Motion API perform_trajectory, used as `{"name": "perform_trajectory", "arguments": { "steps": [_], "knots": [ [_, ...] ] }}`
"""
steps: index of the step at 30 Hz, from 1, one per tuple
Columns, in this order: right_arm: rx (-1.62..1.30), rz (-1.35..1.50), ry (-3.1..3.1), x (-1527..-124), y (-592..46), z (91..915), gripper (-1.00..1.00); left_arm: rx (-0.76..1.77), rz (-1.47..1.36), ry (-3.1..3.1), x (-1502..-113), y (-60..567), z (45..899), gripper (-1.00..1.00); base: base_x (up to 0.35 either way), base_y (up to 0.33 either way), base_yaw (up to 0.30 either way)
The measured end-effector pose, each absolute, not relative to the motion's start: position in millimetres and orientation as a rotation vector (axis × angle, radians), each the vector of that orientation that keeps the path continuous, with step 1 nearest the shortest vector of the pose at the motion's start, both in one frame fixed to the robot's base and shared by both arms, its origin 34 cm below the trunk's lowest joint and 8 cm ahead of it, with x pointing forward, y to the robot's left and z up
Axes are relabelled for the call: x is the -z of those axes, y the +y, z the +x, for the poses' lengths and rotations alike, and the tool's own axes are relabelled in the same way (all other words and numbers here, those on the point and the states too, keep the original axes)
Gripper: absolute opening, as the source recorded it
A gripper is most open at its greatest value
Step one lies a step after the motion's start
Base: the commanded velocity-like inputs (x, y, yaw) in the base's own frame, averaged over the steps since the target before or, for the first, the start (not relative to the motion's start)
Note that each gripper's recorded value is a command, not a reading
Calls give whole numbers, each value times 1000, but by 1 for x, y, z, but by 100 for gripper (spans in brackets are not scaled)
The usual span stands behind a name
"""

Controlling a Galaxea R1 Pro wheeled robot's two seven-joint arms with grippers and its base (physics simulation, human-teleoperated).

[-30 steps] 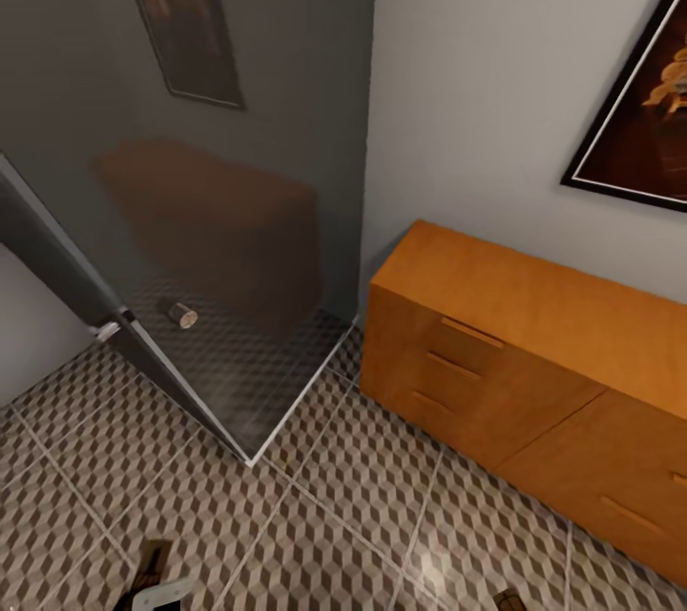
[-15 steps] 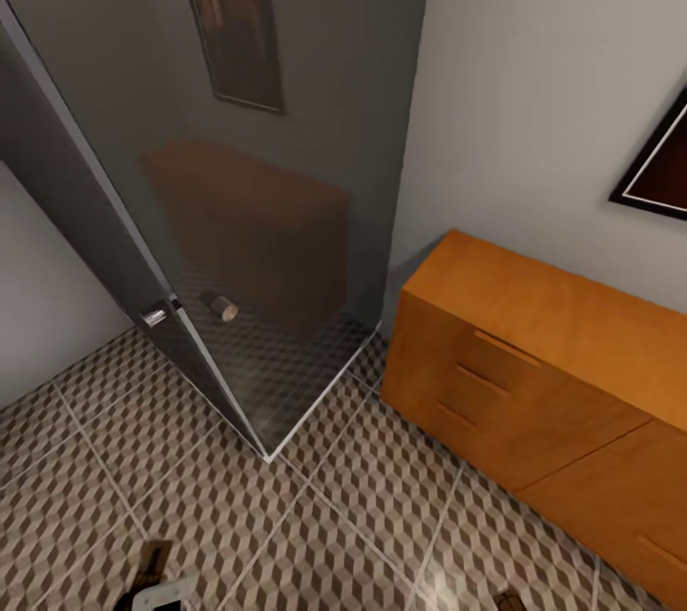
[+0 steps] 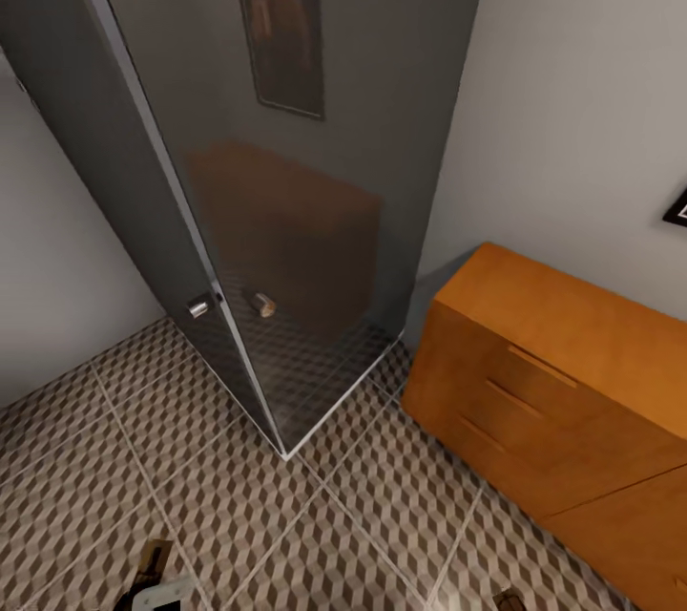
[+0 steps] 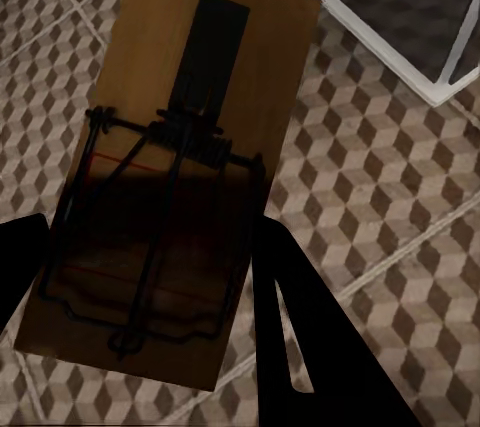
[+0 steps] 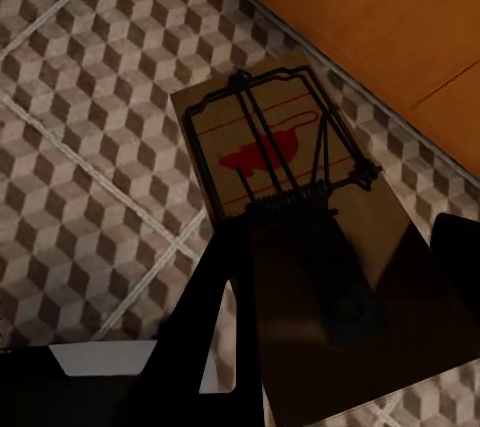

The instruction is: Take the four mousetraps from the cabinet in the bathroom and place them on the bathroom floor. Make sure all four end up on the same floor surface, and ensure that at least two of them are either under or directly next to the same bathroom sink.

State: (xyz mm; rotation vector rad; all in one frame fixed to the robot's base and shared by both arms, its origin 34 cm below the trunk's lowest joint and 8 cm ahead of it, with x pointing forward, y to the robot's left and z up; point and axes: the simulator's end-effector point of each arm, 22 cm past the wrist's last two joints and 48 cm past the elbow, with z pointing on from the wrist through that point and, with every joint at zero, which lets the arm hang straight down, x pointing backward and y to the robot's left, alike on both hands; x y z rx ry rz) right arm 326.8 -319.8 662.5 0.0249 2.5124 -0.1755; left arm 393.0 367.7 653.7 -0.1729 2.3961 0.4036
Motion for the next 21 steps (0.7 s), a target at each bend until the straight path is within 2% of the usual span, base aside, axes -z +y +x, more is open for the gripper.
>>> {"name": "perform_trajectory", "arguments": {
  "steps": [21],
  "knots": [
    [173, 28, 2489, -668, -319, 335, -100, -399, -176, 2373, -660, 368, 401, -100, 0, 0, 215]
  ]
}}
